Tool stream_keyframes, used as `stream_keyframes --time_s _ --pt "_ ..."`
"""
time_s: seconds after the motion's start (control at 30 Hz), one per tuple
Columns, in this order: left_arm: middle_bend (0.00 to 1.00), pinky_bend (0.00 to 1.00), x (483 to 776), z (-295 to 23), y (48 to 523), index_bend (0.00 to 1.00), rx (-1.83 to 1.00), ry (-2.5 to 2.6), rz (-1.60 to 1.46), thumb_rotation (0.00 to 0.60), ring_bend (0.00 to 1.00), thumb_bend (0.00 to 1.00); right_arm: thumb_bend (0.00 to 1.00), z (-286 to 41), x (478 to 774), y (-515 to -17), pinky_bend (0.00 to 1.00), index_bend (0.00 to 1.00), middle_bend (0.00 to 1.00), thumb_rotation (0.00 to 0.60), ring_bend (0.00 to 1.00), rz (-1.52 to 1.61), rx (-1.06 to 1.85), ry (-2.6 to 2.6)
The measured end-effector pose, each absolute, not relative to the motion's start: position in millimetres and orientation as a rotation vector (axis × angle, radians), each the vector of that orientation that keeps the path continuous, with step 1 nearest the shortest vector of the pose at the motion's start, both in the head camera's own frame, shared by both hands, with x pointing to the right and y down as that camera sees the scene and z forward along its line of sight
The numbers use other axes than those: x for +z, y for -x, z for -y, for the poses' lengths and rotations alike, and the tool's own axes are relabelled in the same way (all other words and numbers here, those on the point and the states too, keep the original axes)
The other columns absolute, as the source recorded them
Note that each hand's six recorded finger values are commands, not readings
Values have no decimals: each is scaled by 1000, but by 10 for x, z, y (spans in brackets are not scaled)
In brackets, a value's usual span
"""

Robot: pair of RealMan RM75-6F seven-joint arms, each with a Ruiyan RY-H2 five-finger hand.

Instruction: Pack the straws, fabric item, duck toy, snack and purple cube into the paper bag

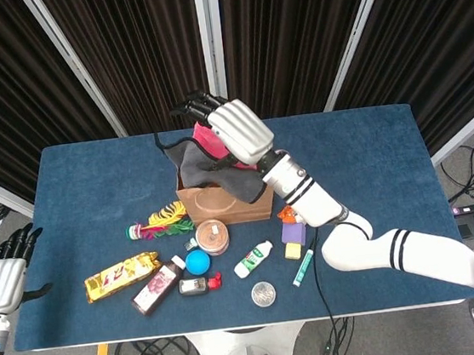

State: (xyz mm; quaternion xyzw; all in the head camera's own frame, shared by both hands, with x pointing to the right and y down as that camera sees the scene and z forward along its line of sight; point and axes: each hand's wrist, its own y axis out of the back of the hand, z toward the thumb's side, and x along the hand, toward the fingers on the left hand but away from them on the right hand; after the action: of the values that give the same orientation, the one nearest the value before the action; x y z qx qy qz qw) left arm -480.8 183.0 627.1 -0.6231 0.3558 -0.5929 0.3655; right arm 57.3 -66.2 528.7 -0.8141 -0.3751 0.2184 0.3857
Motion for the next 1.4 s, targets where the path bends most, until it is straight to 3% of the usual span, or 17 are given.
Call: stream_keyframes --time_s 0.43,0.67,1.0,1.4 --pt "34 165 6283 -1845 4818 84 -1534 1605 -912 600 0 64 6 858 5427 -781 304 202 235 600 125 1054 720 2043" --pt "34 165 6296 -1838 4819 84 -1536 1607 -913 600 0 64 33 682 5620 -635 304 201 249 600 128 939 763 2140" --pt "34 166 6288 -1814 4824 84 -1537 1610 -912 600 0 64 0 447 5393 -464 346 202 249 600 168 939 699 2237" --pt "34 166 6296 -1821 4751 84 -1515 1626 -906 600 0 64 0 252 5415 -730 323 202 244 600 134 957 1032 2360"
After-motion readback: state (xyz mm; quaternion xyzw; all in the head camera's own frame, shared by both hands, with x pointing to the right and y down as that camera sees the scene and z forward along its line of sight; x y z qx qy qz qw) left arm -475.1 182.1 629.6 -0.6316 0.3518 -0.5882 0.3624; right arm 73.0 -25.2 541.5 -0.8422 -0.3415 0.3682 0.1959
